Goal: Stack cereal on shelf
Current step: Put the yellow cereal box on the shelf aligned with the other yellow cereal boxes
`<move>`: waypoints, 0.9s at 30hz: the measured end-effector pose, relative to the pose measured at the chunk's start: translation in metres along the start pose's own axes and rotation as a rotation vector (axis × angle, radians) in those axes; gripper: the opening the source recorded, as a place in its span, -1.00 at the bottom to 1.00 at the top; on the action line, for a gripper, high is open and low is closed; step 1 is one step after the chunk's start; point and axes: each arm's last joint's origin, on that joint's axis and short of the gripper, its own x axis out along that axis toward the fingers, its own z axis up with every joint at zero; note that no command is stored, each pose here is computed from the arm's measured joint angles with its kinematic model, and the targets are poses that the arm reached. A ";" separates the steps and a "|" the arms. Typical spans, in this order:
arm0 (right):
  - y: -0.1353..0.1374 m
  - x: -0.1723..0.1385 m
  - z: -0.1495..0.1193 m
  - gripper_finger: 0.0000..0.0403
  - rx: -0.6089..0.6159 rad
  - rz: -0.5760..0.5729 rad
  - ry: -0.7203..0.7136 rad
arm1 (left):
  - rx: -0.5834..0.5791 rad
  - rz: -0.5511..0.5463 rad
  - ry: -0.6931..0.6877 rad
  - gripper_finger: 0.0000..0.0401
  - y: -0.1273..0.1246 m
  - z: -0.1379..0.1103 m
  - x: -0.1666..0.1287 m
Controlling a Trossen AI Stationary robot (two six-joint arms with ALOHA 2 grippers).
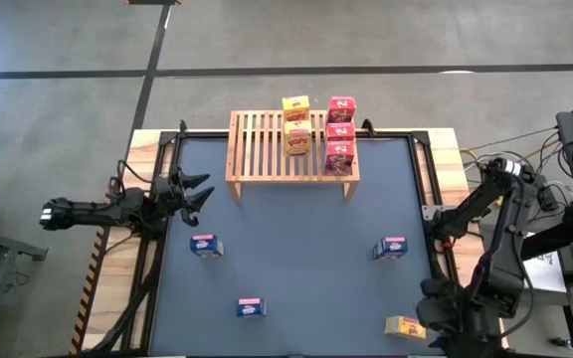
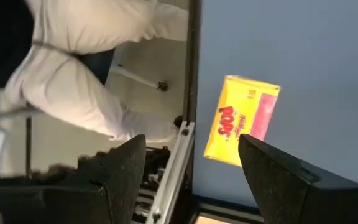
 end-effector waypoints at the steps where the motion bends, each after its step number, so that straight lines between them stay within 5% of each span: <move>1: 0.000 -0.001 0.000 0.22 -0.024 0.002 0.000 | 0.000 0.000 0.000 -0.04 0.000 0.000 0.000; 27: -0.018 0.020 -0.010 0.22 0.149 -0.103 0.037 | 0.000 0.000 0.000 -0.04 0.000 0.000 0.000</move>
